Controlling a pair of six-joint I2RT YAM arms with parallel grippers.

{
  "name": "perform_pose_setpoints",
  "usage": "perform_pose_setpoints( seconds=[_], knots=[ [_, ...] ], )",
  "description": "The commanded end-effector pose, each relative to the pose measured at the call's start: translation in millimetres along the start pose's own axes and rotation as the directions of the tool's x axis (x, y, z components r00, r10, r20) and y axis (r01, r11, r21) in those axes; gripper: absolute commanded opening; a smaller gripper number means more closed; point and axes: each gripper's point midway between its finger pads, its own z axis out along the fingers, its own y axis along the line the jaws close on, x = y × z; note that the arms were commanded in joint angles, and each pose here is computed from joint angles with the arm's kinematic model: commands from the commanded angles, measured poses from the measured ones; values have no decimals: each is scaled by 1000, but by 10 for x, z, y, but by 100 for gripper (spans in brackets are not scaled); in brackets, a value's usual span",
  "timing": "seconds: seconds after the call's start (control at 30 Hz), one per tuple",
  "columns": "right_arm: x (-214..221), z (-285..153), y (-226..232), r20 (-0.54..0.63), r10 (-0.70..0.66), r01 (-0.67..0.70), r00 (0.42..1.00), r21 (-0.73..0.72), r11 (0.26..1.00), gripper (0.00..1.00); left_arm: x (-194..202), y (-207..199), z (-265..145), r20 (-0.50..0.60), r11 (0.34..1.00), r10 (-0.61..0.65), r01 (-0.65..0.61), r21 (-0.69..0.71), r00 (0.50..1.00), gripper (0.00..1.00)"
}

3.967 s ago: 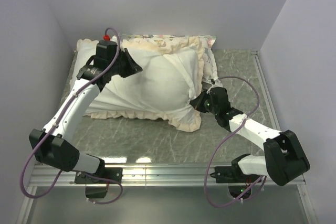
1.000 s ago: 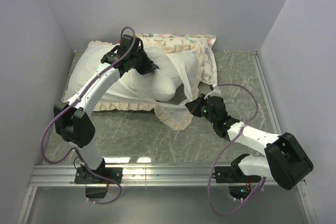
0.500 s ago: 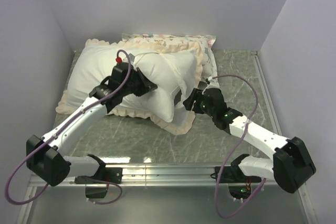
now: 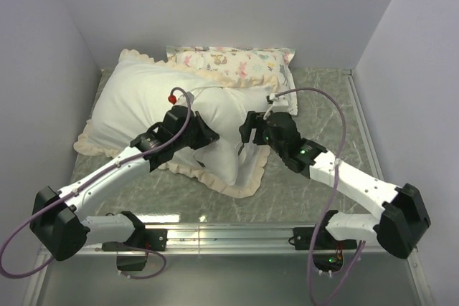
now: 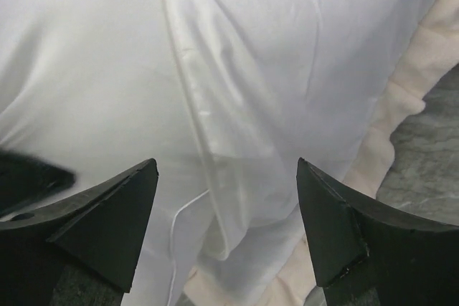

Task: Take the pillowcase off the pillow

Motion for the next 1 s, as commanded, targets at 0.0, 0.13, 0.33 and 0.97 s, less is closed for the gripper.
perform_pose_setpoints(
  seconds=[0.0, 0.13, 0.33, 0.97],
  knots=[
    [-135, 164, -59, 34, -50, 46, 998, 92, 995, 84, -159, -415, -198, 77, 987, -2, -10, 158, 997, 1],
    [-257, 277, -344, 47, -68, 54, 997, 252, 966, 68, -79, -372, -340, 69, 987, 10, -21, 160, 998, 0],
    [-534, 335, -747, 103, -33, -9, 994, 387, 922, 5, -115, -375, -705, 91, 983, 22, -38, 179, 996, 1],
    [-497, 1056, -837, -87, 208, -205, 974, 47, 978, 1, -518, -929, -1532, 210, 922, -42, -43, 385, 977, 1]
  ],
)
